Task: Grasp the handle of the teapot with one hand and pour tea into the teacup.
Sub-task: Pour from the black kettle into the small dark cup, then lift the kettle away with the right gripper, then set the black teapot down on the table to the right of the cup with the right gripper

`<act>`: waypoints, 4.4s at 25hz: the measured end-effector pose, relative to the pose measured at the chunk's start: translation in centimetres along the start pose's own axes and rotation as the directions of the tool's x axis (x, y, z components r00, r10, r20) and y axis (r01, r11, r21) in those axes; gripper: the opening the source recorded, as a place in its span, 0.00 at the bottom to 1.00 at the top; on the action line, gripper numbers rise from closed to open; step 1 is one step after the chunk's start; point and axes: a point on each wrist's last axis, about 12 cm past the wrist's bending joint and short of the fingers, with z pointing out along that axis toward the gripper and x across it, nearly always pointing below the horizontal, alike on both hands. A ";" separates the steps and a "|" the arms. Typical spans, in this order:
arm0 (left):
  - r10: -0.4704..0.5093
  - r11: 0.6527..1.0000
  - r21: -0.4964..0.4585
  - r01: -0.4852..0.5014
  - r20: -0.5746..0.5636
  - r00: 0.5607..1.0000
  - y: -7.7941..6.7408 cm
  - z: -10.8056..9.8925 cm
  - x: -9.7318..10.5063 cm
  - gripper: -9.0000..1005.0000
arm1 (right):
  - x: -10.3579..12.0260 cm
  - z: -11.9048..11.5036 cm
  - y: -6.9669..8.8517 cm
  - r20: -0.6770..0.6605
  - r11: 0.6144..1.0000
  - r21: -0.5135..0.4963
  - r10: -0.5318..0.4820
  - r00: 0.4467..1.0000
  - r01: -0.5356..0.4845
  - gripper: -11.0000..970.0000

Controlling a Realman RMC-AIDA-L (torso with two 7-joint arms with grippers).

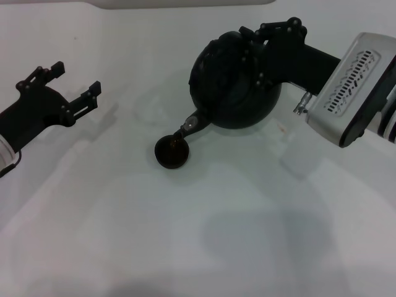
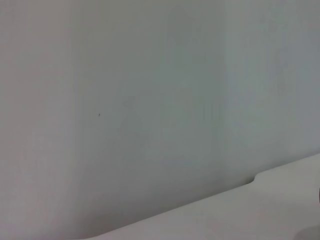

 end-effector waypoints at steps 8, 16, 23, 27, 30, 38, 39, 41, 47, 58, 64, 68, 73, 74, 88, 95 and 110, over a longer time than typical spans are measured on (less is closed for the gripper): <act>-0.002 1.000 0.000 0.002 -0.002 1.000 0.0 0.0 0.1 0.84 | -0.1 0.0 0.0 0.003 1.000 0.002 -0.025 1.000 0.025 0.15; 0.000 1.000 -0.002 0.000 -0.003 1.000 0.0 0.0 0.0 0.84 | -0.2 0.1 0.0 0.006 1.000 0.002 -0.030 1.000 0.030 0.14; 0.000 1.000 -0.004 0.000 -0.004 1.000 0.1 0.0 0.1 0.84 | -0.2 0.1 -0.1 0.006 0.999 0.003 -0.051 0.999 0.051 0.14; 0.000 1.000 -0.004 0.000 -0.004 1.000 0.1 0.0 0.1 0.84 | -0.2 0.1 -0.1 0.007 0.999 0.004 -0.052 0.999 0.052 0.14; -0.002 1.000 -0.005 0.002 -0.006 1.000 0.0 0.0 0.1 0.84 | -0.3 0.1 -0.1 0.007 0.999 0.005 -0.053 0.999 0.053 0.14; 0.004 1.000 -0.004 -0.004 -0.006 1.000 0.0 0.1 0.2 0.84 | -0.3 0.2 -0.2 0.007 0.999 0.006 -0.053 0.999 0.053 0.14; 0.004 1.000 -0.004 -0.004 -0.007 1.000 0.0 0.1 0.2 0.84 | -0.3 0.2 -0.2 0.007 0.999 0.007 -0.053 0.999 0.053 0.14; 0.004 1.000 -0.004 -0.004 -0.006 1.000 0.0 0.2 0.1 0.84 | -0.3 0.2 -0.2 0.008 0.999 0.006 -0.054 0.999 0.054 0.14; 0.002 1.000 -0.003 -0.003 -0.007 1.000 0.0 0.2 0.2 0.84 | -0.3 0.2 -0.3 0.009 0.998 0.007 -0.054 0.998 0.054 0.14; 0.005 1.000 0.004 -0.005 -0.006 1.000 0.0 0.6 0.0 0.84 | -0.2 0.2 -0.3 0.005 0.999 0.009 -0.053 0.999 0.053 0.14; 0.005 1.000 0.002 -0.005 -0.010 1.000 0.1 0.6 0.0 0.84 | -0.1 0.2 -0.4 0.004 0.999 0.012 -0.039 0.999 0.039 0.14; 0.007 1.000 0.002 -0.007 -0.012 1.000 0.1 0.6 0.0 0.84 | -0.1 0.1 -0.6 0.012 0.999 0.031 0.010 1.000 -0.010 0.14; 0.008 1.000 0.003 -0.008 -0.013 1.000 0.1 0.6 0.0 0.84 | -0.2 0.0 -0.9 0.016 0.994 0.065 0.092 0.996 -0.093 0.14; 0.009 1.000 0.004 -0.009 -0.013 1.000 0.1 0.6 0.0 0.84 | -0.2 0.0 -0.9 0.017 0.992 0.068 0.103 0.995 -0.104 0.14; 0.007 1.000 0.001 -0.007 -0.016 1.000 0.1 0.5 0.2 0.84 | 1.0 -0.8 -1.6 0.010 0.904 0.088 0.420 0.907 -0.419 0.14; 0.009 1.000 0.007 -0.009 -0.017 1.000 0.0 0.5 0.2 0.84 | 3.9 -1.9 -3.7 0.018 0.799 0.150 0.587 0.809 -0.583 0.14; 0.001 1.000 0.013 -0.001 -0.018 1.000 -0.3 0.5 0.4 0.84 | 9.5 -6.7 -5.1 0.113 0.635 0.220 0.737 0.666 -0.740 0.13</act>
